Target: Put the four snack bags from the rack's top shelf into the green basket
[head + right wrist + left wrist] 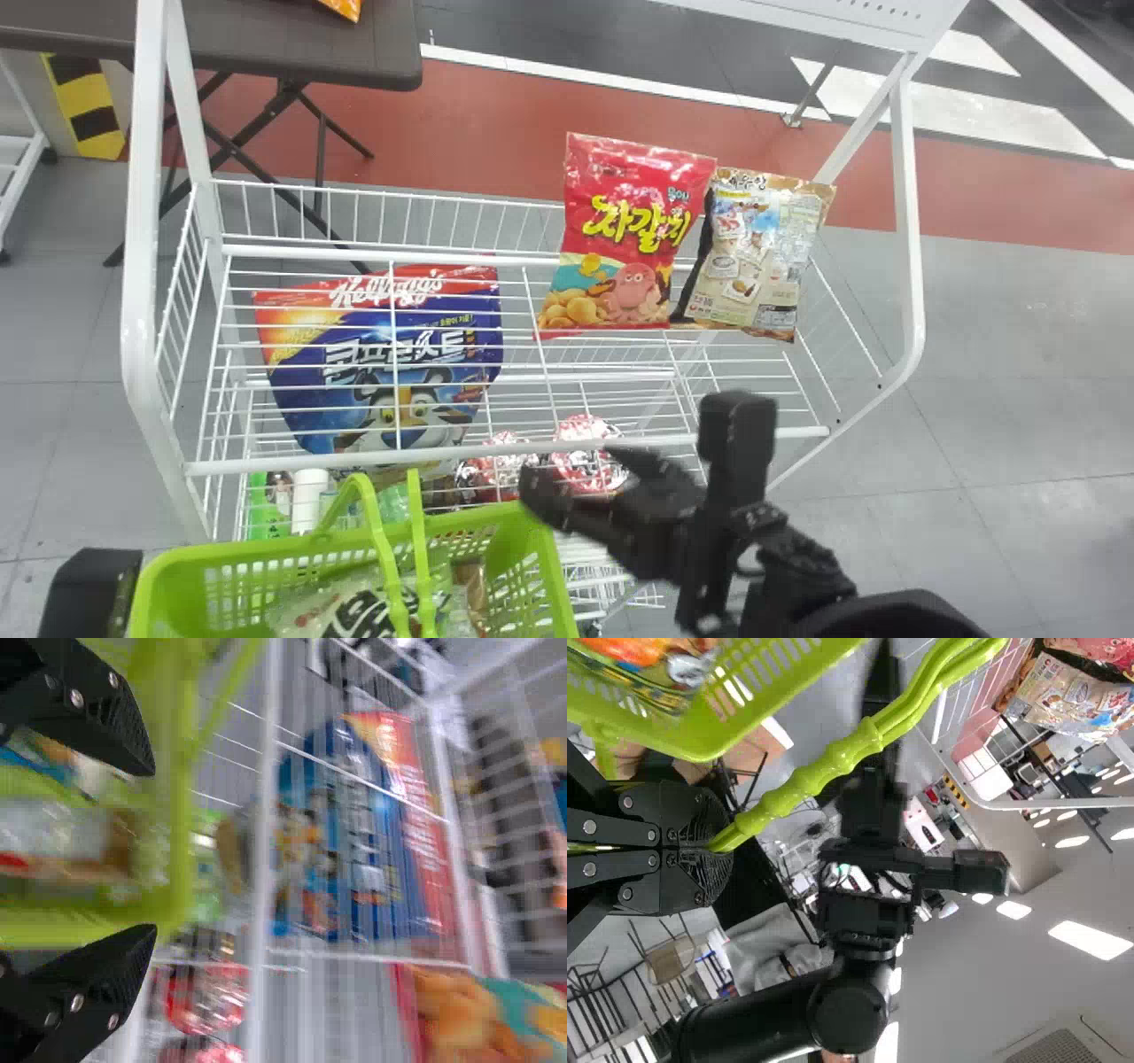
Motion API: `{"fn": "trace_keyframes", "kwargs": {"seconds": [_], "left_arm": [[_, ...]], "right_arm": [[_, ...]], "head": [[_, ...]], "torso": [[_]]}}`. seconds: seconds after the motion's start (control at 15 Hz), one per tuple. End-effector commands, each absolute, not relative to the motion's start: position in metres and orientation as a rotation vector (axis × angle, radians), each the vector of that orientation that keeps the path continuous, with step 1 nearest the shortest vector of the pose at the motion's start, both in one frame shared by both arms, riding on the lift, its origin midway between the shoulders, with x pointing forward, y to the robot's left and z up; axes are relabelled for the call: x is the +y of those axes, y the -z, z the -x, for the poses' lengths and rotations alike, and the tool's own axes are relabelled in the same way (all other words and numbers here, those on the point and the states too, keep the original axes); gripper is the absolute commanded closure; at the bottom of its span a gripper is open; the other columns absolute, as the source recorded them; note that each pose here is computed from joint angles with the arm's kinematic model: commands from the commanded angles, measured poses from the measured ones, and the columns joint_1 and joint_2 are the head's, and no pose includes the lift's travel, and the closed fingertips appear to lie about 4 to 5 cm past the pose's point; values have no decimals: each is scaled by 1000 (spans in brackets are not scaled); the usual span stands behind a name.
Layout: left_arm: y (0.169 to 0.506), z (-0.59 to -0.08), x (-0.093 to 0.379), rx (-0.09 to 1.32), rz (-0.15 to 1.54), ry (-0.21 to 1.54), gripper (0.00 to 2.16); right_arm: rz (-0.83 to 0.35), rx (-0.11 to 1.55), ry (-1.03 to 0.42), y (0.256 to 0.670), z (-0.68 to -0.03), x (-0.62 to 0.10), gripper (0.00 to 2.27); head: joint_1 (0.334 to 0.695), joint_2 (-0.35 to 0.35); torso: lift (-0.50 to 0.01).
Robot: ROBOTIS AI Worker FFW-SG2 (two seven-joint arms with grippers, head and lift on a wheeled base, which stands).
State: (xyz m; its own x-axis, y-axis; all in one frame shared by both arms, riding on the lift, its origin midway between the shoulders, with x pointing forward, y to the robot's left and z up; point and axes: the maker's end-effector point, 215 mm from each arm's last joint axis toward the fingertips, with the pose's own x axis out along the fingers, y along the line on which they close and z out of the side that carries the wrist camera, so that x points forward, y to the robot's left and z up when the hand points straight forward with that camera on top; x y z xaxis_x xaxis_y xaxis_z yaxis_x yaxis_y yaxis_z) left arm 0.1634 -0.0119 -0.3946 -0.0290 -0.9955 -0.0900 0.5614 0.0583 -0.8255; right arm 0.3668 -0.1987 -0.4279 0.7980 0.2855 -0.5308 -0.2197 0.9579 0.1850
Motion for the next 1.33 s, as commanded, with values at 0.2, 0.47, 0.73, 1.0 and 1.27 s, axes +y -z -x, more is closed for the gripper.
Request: {"fn": "trace_keyframes", "kwargs": {"seconds": [0.2, 0.47, 0.73, 1.0, 1.27], "left_arm": [[396, -160, -15, 847, 682, 1418, 1555], [398, -163, -13, 847, 678, 1415, 1555], [397, -167, -13, 852, 676, 1417, 1555], [399, -168, -13, 859, 677, 1414, 1555], [398, -167, -13, 860, 680, 1416, 1555]], "right_arm": [[7, 227, -48, 355, -481, -271, 66], [80, 190, 97, 351, -531, -321, 87], [61, 227, 101, 365, -557, -333, 140], [13, 320, -23, 388, -566, -312, 1588], [-12, 312, -49, 391, -558, -316, 2236]], "head": [[695, -350], [695, -350], [695, -350], [695, -350], [695, -350]], "torso": [[0], [0], [0], [0], [0]]}}
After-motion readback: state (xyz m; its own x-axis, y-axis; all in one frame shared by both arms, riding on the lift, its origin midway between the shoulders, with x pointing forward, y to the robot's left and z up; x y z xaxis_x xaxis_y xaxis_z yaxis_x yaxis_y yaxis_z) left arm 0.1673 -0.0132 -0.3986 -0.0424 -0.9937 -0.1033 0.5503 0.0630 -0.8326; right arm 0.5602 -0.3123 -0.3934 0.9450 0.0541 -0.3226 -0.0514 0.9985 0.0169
